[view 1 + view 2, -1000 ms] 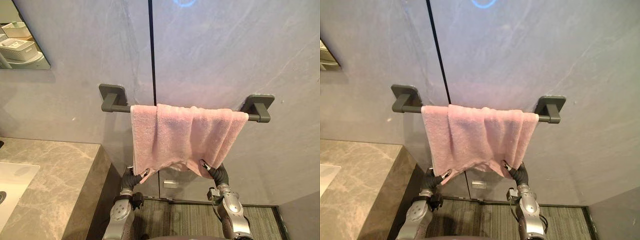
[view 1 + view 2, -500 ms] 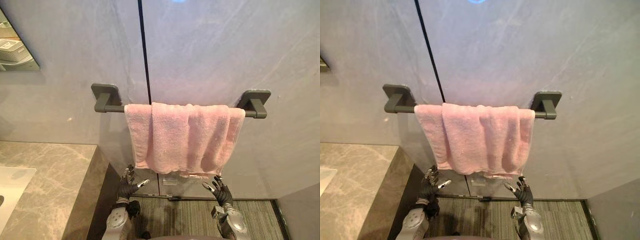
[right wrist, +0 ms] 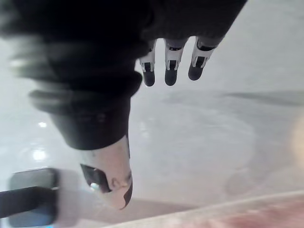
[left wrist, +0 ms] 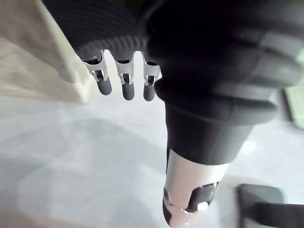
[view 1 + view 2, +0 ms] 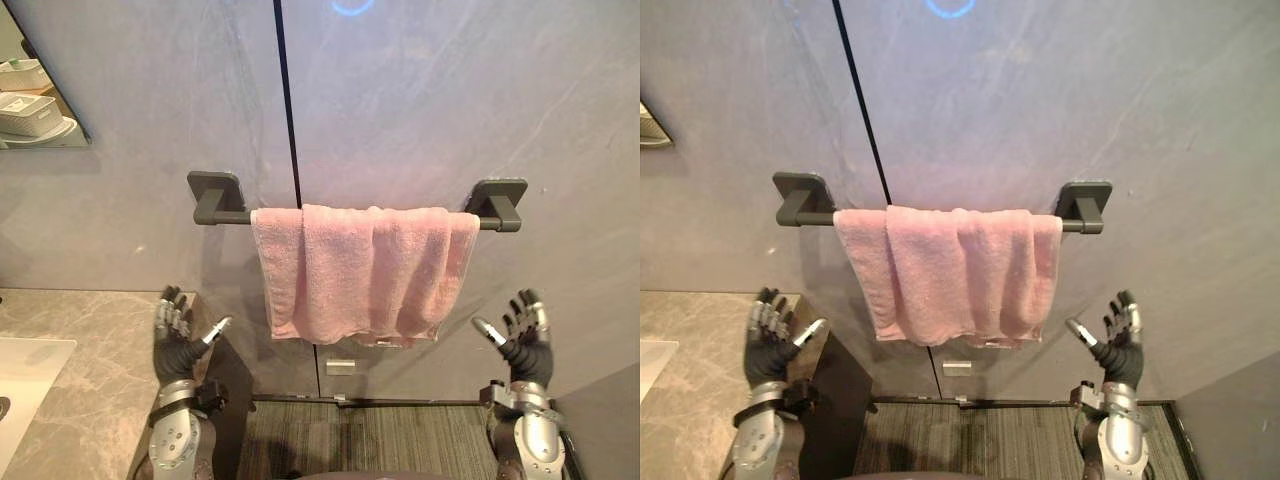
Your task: Organize washtable
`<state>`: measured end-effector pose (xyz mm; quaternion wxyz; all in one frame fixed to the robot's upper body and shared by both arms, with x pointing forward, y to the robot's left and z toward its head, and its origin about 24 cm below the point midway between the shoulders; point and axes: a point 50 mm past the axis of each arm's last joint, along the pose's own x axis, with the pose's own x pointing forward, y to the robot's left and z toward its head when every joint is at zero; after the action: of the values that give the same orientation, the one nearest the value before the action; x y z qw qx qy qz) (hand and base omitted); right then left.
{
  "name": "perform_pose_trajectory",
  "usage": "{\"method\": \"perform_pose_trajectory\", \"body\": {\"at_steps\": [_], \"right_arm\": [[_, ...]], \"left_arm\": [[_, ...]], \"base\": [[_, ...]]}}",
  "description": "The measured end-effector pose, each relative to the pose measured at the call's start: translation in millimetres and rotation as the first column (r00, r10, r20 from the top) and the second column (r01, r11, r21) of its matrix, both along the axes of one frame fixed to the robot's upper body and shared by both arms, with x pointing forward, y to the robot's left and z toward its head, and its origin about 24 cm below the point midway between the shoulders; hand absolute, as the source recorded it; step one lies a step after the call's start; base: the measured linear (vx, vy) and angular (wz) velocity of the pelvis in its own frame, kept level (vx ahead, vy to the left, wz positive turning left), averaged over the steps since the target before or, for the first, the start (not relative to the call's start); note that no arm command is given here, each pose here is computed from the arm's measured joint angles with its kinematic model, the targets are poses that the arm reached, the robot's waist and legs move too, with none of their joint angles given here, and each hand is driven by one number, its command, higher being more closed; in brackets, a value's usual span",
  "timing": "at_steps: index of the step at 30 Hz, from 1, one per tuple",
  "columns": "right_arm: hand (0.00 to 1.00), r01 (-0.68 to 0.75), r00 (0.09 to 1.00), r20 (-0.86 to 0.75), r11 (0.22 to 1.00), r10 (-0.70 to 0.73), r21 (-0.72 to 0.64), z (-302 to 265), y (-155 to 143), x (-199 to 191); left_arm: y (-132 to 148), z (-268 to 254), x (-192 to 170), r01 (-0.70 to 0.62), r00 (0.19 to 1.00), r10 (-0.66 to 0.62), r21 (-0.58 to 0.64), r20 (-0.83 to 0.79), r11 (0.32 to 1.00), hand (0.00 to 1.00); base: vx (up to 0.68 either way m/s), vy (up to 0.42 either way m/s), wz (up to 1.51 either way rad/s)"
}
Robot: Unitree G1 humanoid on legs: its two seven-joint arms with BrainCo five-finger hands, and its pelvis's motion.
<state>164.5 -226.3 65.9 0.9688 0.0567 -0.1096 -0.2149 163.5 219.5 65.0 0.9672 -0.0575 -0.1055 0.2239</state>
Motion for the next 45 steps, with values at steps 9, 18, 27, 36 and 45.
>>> {"method": "perform_pose_trajectory", "body": {"at_steps": [9, 18, 27, 36, 45], "right_arm": [[0.00, -0.109, 0.836, 0.533, 0.991, 0.134, -0.078, 95.0, 21.2, 5.2], [0.00, -0.568, 0.622, 0.612, 0.819, 0.489, -0.078, 100.0, 72.7, 14.7], [0.00, -0.776, 0.523, 0.479, 0.626, 0.705, -0.074, 76.3, 95.1, 13.1], [0.00, -0.822, 0.568, 0.156, 0.565, 0.808, 0.068, 7.4, 103.6, 19.2], [0.00, -0.793, 0.589, -0.054, 0.590, 0.806, 0.153, -38.8, 105.2, 21.7]], "left_arm": [[-26.3, 83.3, -10.0, 0.098, 0.897, -0.109, 0.048, 0.428, 0.994, 0.00], [-79.3, 91.7, -2.2, 0.538, 0.713, -0.465, 0.017, 0.525, 0.843, 0.00], [-119.5, 67.3, 7.9, 0.767, 0.567, -0.706, 0.039, 0.425, 0.640, 0.00], [-129.5, 28.2, 16.7, 0.808, 0.573, -0.782, -0.008, 0.244, 0.589, 0.00], [-132.8, -0.9, 30.1, 0.781, 0.623, -0.776, -0.032, 0.101, 0.623, 0.00]], "base": [[0.00, -0.007, -0.01], [-0.07, 0.000, -0.01], [-0.04, -0.008, 0.00], [0.00, -0.002, 0.00], [0.00, 0.000, 0.00]]}}
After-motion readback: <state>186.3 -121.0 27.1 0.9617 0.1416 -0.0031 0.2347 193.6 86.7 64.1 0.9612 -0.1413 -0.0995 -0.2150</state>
